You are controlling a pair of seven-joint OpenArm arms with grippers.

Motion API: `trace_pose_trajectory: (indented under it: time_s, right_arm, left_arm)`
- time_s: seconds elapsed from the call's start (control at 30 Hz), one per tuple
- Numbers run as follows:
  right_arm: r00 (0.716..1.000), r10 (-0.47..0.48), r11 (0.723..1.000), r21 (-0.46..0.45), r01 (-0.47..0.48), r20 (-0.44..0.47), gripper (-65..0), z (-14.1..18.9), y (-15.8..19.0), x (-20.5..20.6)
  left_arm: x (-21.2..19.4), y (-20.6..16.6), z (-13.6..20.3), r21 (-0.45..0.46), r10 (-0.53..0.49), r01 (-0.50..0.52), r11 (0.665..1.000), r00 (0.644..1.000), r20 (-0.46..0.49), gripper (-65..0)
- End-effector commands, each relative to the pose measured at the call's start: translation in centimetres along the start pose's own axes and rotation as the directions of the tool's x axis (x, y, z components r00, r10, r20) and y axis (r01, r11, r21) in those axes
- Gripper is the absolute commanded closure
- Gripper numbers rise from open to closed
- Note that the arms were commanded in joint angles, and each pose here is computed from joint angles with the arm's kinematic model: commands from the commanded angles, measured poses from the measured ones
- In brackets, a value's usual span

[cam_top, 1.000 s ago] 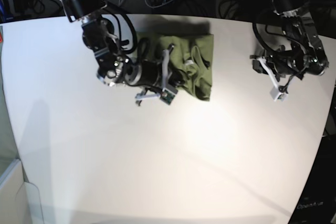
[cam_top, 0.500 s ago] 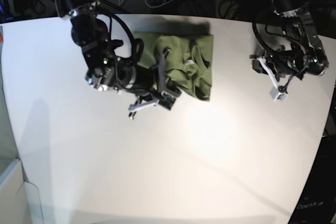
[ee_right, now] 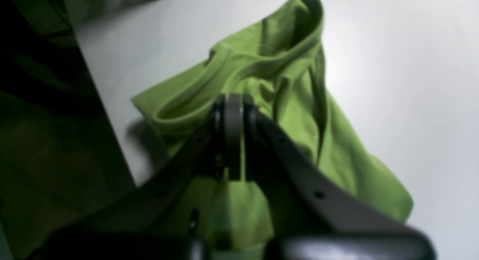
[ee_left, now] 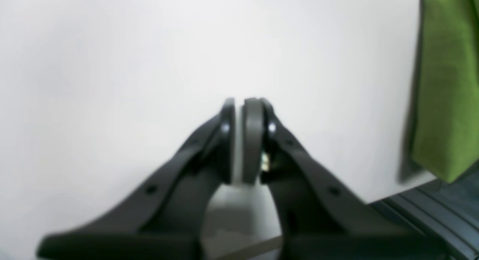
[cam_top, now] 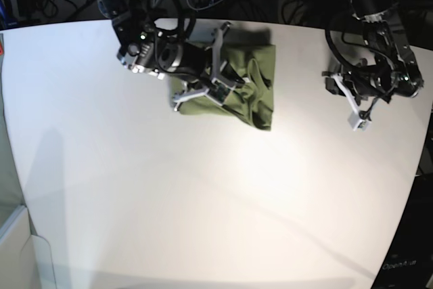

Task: Fold the T-shirt properly
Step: 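Pull the folded bundle edge with the right gripper toward the arm bases, then grip opposite sides of the bundle with both grippers and square it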

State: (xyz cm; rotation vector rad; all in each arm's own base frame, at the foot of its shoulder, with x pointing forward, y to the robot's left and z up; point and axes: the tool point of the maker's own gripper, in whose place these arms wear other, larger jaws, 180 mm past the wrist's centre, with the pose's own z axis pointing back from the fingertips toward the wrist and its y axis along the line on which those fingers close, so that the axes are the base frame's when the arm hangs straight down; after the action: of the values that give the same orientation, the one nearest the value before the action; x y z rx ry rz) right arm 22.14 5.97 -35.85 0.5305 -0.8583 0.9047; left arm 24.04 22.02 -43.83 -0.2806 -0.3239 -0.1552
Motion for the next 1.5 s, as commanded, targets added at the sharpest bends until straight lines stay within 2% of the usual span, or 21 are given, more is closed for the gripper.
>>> trace_pose_trajectory:
  time_s: [0.0, 0.2, 0.43, 0.53, 0.67, 0.87, 1.03, 1.17, 1.27, 1.37, 1.47]
  right_arm:
    - [0.999, 0.000, 1.000, 0.009, 0.000, 0.049, 0.0, 0.1, 0.2, 1.2]
    - [0.998, -0.030, 0.998, 0.055, 0.028, 0.048, 0.0, -1.0, 1.7, 0.2]
    - [0.999, -0.044, 0.984, 0.176, 0.039, 0.025, 0.0, -3.0, 6.1, -0.7]
    - [1.000, -0.020, 0.977, 0.213, 0.017, 0.015, 0.0, -3.7, 7.5, -0.8]
    - [1.000, 0.006, 0.980, 0.198, -0.007, 0.004, 0.0, -3.7, 7.2, -1.0]
    - [0.993, 0.116, 0.983, 0.144, -0.115, 0.002, 0.0, -2.1, 6.2, -0.7]
    - [0.992, 0.119, 0.983, 0.137, -0.122, 0.029, 0.0, -0.8, 7.1, 0.0]
    - [0.992, 0.124, 0.982, 0.144, -0.125, 0.014, 0.0, 0.2, 7.5, -1.0]
    - [0.988, 0.155, 0.980, 0.128, -0.153, -0.007, 0.0, 1.1, 6.5, -1.7]
    - [0.985, 0.171, 0.983, 0.073, -0.169, -0.026, 0.0, 2.1, 4.4, -2.2]
    - [0.982, 0.182, 0.983, 0.032, -0.180, -0.053, 0.0, 2.8, 2.4, -2.8]
  left_arm:
    - [-0.9, 0.6, 0.1, 0.028, -0.002, 0.004, 1.000, 0.999, -0.049, -4.2]
    - [-1.2, 0.6, 0.1, 0.028, 0.000, 0.002, 1.000, 0.998, -0.056, -4.2]
    - [-1.2, 0.6, 0.1, 0.028, 0.000, 0.002, 1.000, 0.998, -0.056, -4.2]
    - [-1.1, 0.6, 0.1, 0.030, -0.002, 0.004, 1.000, 0.999, -0.053, -4.2]
    - [-1.1, 0.6, 0.1, 0.030, -0.002, 0.004, 1.000, 0.999, -0.053, -4.2]
    - [-1.2, 0.6, 0.1, 0.028, 0.000, 0.002, 1.000, 0.998, -0.056, -4.2]
    - [-0.9, 0.6, 0.1, 0.028, -0.002, 0.003, 1.000, 0.999, -0.050, -4.2]
    - [-0.9, 0.6, 0.1, 0.028, -0.002, 0.004, 1.000, 0.999, -0.049, -4.2]
    - [-0.8, 0.2, -0.1, 0.019, -0.001, 0.002, 1.000, 0.999, -0.048, -4.2]
    - [-1.0, -0.3, -0.4, 0.010, 0.000, 0.000, 1.000, 0.999, -0.050, -4.2]
    - [-1.1, -1.4, -0.9, -0.010, -0.039, 0.038, 0.999, 0.997, -0.072, -4.2]
